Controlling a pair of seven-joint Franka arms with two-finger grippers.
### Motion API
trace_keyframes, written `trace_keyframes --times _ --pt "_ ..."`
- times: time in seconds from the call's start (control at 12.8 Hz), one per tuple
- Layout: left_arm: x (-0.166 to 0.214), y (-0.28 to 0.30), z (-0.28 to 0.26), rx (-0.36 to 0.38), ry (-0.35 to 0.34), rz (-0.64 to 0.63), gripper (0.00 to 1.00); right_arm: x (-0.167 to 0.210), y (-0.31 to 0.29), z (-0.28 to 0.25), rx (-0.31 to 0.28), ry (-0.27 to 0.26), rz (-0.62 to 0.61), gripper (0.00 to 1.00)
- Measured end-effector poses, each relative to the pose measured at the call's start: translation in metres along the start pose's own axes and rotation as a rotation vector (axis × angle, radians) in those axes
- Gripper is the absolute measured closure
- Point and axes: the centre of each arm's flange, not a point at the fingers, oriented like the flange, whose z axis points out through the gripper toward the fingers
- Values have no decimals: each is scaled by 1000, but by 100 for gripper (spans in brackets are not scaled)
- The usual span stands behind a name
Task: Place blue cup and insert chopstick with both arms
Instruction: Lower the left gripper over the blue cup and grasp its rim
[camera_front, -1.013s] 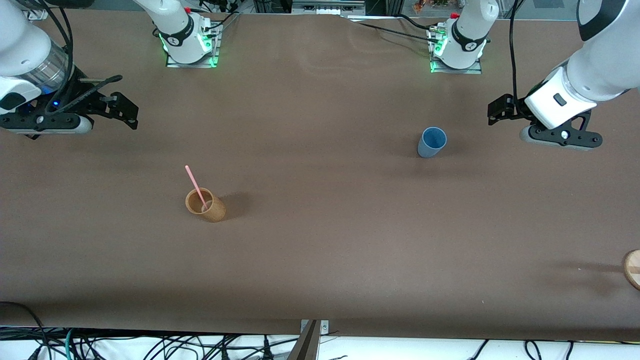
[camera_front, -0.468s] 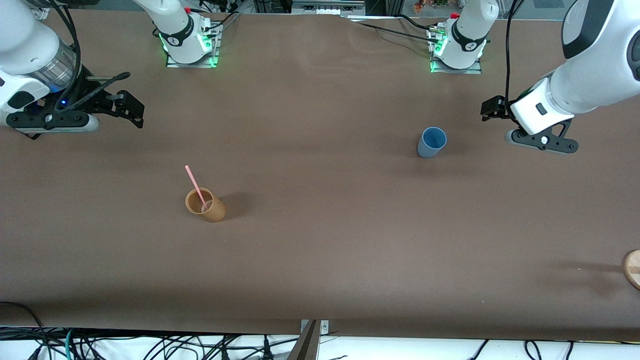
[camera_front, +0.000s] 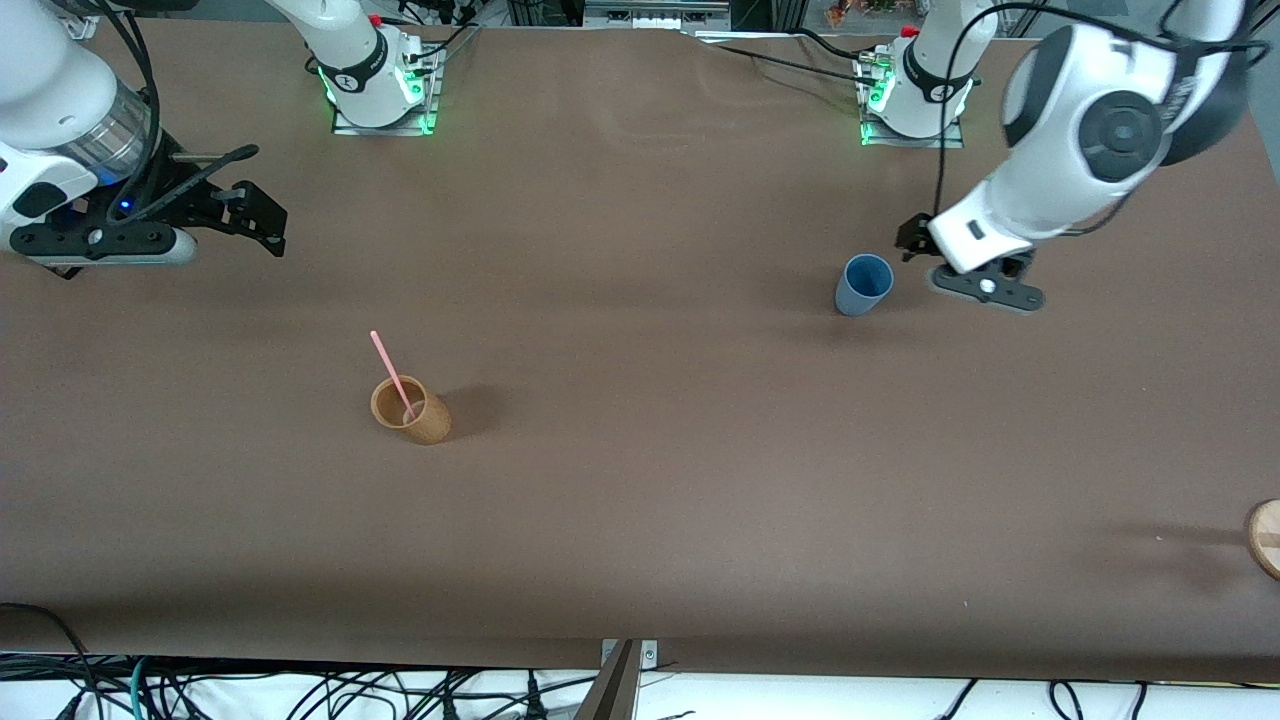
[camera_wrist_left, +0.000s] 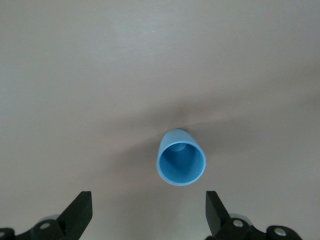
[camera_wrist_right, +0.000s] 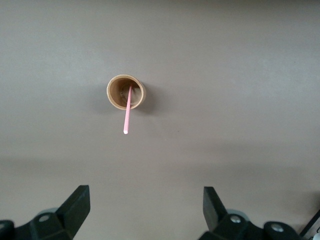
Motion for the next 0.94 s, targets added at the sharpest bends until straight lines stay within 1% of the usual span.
trace_keyframes --times 0.16,0.23,0.47,0.62,0.78,0.94 --pt "-11 5 50 5 26 17 0 0 1 0 0 0 1 0" --pt "-19 0 73 4 29 32 0 0 1 0 0 0 1 0" --pt "-29 -41 123 -17 25 105 0 0 1 0 0 0 2 0" --pt "-28 -57 142 -34 12 131 0 0 1 0 0 0 3 0" --pt "-25 -50 145 -36 12 152 0 0 1 0 0 -1 3 0" --pt "-22 -32 142 -32 17 191 0 0 1 0 0 -1 2 0"
